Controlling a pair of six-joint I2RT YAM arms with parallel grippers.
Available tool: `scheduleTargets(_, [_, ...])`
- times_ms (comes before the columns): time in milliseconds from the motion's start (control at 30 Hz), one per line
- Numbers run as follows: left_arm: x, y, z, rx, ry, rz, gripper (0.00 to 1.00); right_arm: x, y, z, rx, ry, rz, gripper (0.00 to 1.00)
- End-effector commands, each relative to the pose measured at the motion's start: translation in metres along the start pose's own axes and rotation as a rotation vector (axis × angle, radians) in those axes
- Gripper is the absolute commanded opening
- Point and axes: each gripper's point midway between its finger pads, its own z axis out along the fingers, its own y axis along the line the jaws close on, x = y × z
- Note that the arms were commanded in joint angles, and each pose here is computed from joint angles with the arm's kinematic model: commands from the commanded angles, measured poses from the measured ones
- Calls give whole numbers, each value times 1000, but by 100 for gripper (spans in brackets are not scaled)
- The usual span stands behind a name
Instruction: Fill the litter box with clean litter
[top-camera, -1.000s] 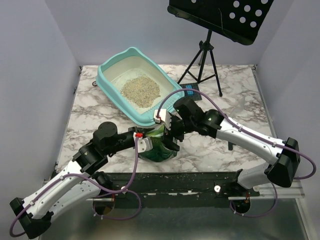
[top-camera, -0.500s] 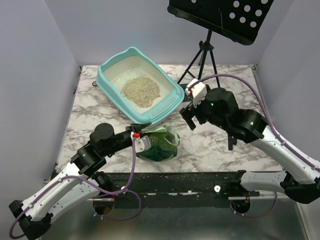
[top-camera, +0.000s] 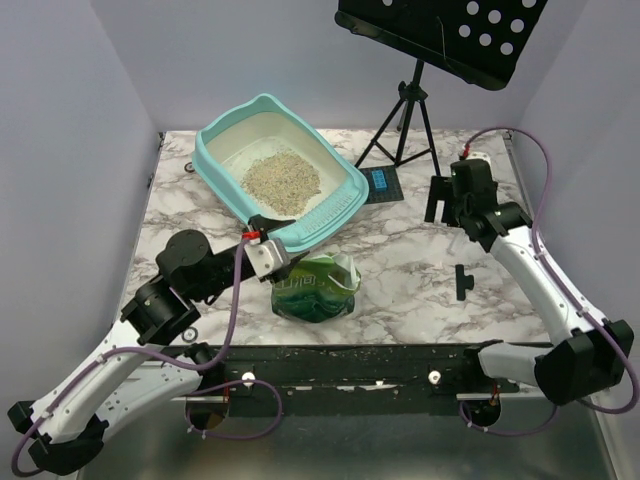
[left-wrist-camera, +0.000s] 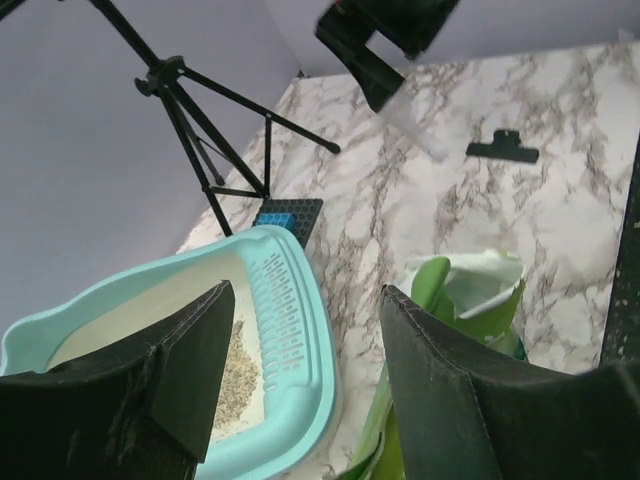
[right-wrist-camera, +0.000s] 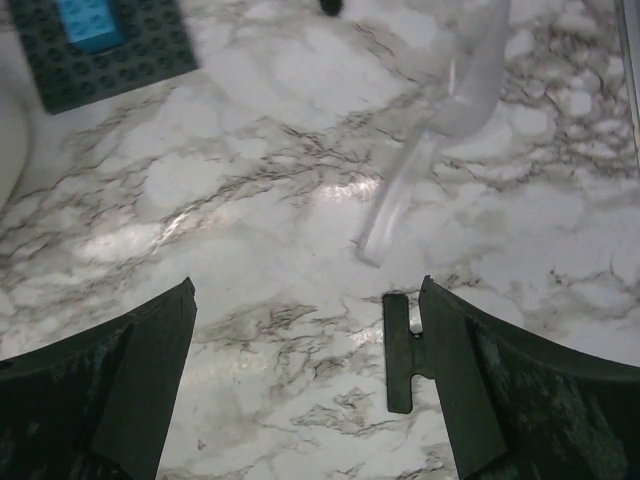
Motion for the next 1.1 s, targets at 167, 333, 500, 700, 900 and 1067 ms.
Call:
scheduleTargets(167, [-30, 36, -16, -220, -39, -283, 79, 49, -43, 69, 215, 203, 321, 100])
scheduleTargets(333, [-43, 25, -14, -161, -140, -296, 96, 70, -51, 94, 298, 272, 371, 100])
scheduleTargets(500, [-36, 30, -9, -219, -144, -425, 99, 85, -66, 106, 362, 296, 404, 100])
scheduleTargets(700, [-12, 42, -4, -315, -44, -469, 99, 98, -69, 123, 367, 347, 406, 100])
scheduleTargets(900, [9, 51, 5, -381, 15, -478, 99, 109, -64, 138, 346, 390, 419, 96])
scheduleTargets(1067, [17, 52, 5, -401, 22, -457, 99, 114, -64, 145, 349, 403, 420, 86])
